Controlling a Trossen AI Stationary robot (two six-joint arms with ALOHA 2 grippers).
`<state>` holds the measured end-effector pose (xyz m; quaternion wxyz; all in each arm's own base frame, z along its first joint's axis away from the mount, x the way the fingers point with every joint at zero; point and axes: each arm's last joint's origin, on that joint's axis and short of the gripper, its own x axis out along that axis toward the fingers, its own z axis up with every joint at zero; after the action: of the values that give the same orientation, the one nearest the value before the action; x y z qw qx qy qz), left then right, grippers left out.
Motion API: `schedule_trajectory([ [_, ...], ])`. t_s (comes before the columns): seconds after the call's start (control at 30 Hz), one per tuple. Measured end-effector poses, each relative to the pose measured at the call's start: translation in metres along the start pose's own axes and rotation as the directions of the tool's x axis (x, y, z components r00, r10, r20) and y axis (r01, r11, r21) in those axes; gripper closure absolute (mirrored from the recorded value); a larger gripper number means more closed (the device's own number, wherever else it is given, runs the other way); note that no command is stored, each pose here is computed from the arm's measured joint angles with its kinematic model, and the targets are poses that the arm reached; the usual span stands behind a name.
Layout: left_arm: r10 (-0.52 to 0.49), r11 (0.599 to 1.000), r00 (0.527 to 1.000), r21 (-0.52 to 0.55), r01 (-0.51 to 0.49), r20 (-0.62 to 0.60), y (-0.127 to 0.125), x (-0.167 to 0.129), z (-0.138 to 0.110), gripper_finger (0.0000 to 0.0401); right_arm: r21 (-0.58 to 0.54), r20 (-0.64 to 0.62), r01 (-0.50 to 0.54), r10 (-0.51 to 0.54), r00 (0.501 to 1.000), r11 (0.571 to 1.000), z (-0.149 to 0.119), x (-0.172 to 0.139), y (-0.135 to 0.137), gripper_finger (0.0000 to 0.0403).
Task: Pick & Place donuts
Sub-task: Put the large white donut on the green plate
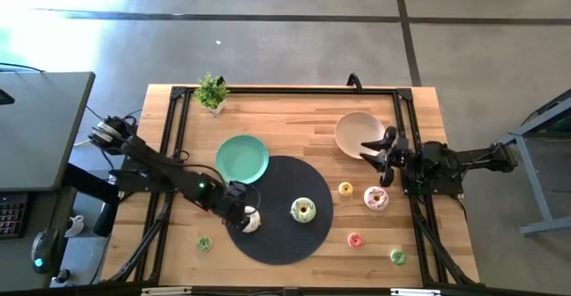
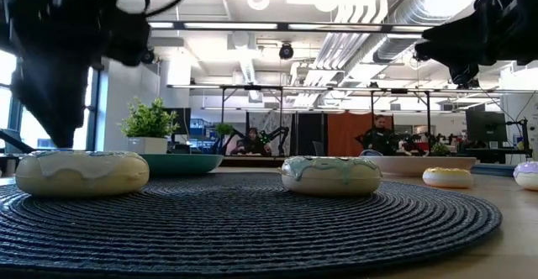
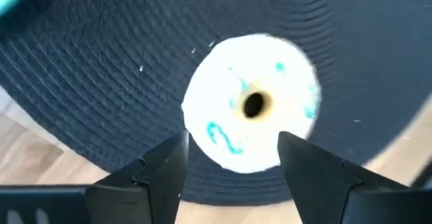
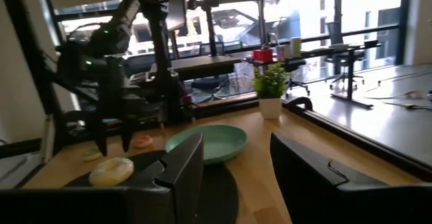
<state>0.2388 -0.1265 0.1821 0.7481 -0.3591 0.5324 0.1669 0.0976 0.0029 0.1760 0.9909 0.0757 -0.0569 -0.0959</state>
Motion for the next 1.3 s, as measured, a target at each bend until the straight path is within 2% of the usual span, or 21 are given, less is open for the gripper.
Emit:
schedule_trajectory([
  [0.1, 0.019, 0.999, 1.000, -0.028, -0.019, -0.019, -0.001, 0.012, -0.001, 0.0175, 0.001, -0.011, -0.041, 0.041, 0.999, 0.999, -0.001, 0.000, 0.001, 0.0238],
  [0.2, 0.058, 0.997, 0.997, -0.051, -0.061, -0.043, 0.001, 0.024, -0.002, 0.0175, -0.001, -0.018, -0.040, 0.040, 0.999, 0.999, -0.001, 0.000, 0.001, 0.0244],
  [0.3, 0.075, 0.996, 0.995, -0.049, -0.077, -0.059, 0.001, 0.031, -0.003, 0.0192, -0.002, -0.020, -0.040, 0.040, 0.999, 0.999, -0.002, 0.000, 0.001, 0.0251],
  [0.4, 0.061, 0.997, 0.997, -0.051, -0.063, -0.043, -0.001, 0.033, -0.002, 0.0235, -0.005, -0.022, -0.040, 0.040, 0.999, 0.999, -0.002, 0.000, 0.001, 0.0257],
  [0.57, 0.053, 0.997, 0.999, -0.052, -0.053, 0.003, -0.011, 0.023, 0.003, 0.0357, -0.027, -0.023, -0.041, 0.040, 0.999, 0.999, -0.002, 0.000, 0.001, 0.0263],
  [0.63, 0.041, 0.998, 0.999, -0.049, -0.039, 0.032, -0.023, 0.013, 0.008, 0.0385, -0.029, -0.023, -0.041, 0.040, 0.999, 0.999, -0.002, 0.000, 0.001, 0.0263],
  [0.77, 0.083, 0.996, 0.986, 0.007, -0.085, 0.148, -0.045, -0.016, 0.021, 0.0369, -0.025, -0.024, -0.042, 0.041, 0.999, 0.999, -0.002, 0.000, 0.001, 0.0263],
  [0.83, 0.131, 0.990, 0.970, 0.028, -0.139, 0.203, -0.054, -0.037, 0.028, 0.0368, -0.021, -0.025, -0.043, 0.042, 0.999, 0.999, -0.002, 0.000, 0.001, 0.0263],
  [0.93, 0.278, 0.959, 0.924, -0.020, -0.283, 0.261, -0.053, -0.065, 0.037, 0.0379, -0.007, -0.020, -0.044, 0.043, 0.999, 0.999, -0.002, 0.000, 0.001, 0.0263],
  [0.97, 0.305, 0.952, 0.919, -0.052, -0.302, 0.251, -0.052, -0.071, 0.042, 0.0382, 0.002, -0.019, -0.044, 0.044, 0.999, 0.999, -0.001, 0.000, 0.001, 0.0263],
  [1.1, 0.379, 0.913, 0.916, -0.213, -0.348, 0.129, -0.033, -0.077, 0.071, 0.0385, 0.026, -0.017, -0.068, 0.069, 0.997, 0.997, -0.001, 0.000, 0.002, 0.0263],
  [1.3, 0.457, 0.842, 0.889, -0.337, -0.421, 0.031, 0.015, -0.065, 0.113, 0.0380, 0.052, 0.024, -0.200, 0.199, 0.980, 0.978, 0.004, -0.001, 0.006, 0.0263],
])
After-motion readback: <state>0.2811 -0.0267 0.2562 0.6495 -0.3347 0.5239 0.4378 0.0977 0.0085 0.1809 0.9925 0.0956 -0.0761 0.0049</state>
